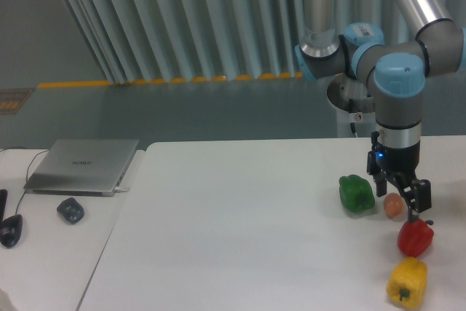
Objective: Place the red peppers in a basket
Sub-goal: 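Lower the open gripper down onto the red bell pepper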
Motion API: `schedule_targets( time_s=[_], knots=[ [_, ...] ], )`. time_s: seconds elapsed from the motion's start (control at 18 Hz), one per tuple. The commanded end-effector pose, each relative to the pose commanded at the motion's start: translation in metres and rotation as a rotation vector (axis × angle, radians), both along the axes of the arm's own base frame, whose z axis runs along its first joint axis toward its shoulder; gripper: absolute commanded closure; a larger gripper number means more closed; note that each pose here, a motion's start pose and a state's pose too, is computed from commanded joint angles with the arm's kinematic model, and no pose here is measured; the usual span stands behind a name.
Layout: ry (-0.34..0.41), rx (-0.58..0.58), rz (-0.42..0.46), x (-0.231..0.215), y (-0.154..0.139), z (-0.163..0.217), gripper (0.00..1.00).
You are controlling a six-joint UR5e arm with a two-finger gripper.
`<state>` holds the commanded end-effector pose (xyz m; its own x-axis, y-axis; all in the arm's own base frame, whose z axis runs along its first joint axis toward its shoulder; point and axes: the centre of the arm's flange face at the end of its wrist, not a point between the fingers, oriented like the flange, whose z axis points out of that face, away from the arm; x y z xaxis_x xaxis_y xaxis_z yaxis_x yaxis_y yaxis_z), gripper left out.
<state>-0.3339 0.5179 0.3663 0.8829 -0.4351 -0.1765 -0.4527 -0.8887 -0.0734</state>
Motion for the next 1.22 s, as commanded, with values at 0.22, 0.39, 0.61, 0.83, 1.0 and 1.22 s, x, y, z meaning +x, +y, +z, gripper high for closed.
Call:
schedule_targets(
  time_s=[0.22,0.39,0.61,0.83,1.0,1.22],
  knots=[
    [0.126,-0.118,0.048,-0.003,0.01,0.0,0.0],
    [0.13,-0.122,0.143,-0.024,-0.002,-0.002,0.0],
    [0.096,-0.113,0.301,-0.037,0.001,-0.023,0.0],
    [0.07,-0.123,0.377,-0.053,-0.006,-0.039,0.0],
    [0.06,-0.142,0.374,-0.056,-0.002,-0.054,0.0],
    [0.052,-0.16,0.368,-0.052,0.002,-0.065,0.0]
  ],
)
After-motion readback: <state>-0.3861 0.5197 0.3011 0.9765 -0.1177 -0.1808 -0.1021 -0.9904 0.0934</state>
